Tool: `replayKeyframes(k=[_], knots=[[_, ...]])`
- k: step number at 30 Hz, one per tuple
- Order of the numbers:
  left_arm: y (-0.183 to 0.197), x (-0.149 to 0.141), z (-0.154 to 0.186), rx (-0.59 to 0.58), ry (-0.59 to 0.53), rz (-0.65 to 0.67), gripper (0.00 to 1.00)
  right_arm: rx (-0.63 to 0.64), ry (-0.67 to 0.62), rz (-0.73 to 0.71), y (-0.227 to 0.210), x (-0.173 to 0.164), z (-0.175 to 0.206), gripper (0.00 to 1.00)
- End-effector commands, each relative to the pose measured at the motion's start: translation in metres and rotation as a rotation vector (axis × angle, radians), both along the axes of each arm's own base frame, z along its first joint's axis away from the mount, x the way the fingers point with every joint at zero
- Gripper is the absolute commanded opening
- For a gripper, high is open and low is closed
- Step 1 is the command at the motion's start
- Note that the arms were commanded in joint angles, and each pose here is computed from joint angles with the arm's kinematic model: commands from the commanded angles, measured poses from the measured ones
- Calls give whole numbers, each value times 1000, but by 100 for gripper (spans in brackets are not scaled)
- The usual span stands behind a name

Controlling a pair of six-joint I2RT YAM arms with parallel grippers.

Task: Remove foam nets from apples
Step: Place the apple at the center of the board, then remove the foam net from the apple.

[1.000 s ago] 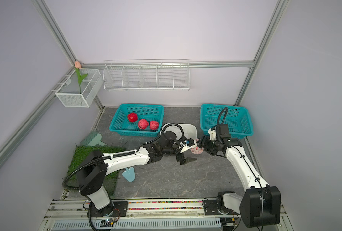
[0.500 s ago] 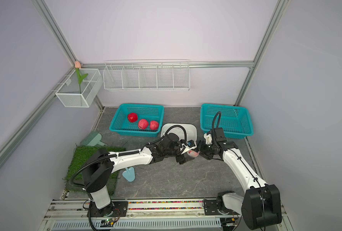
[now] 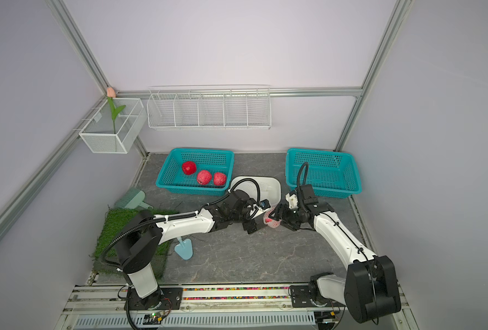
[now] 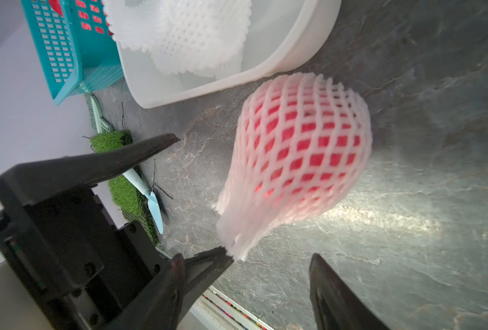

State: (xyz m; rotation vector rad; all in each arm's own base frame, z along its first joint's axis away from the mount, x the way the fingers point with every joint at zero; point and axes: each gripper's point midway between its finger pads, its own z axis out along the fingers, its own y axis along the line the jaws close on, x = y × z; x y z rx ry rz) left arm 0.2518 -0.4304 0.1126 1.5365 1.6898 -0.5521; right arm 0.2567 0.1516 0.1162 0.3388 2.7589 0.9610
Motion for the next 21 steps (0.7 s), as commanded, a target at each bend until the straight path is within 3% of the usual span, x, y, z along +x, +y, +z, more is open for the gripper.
replayKeyframes(k=[1, 15, 21], knots=[[0, -12, 1, 6, -13, -70, 90, -42, 14, 13, -4, 0, -11, 70], [-24, 3, -21, 13, 20, -65, 84, -31, -57, 21, -6, 20, 2, 71], [-28, 9, -18, -12, 19, -49, 81, -68, -115, 115, -13, 12, 10, 83]])
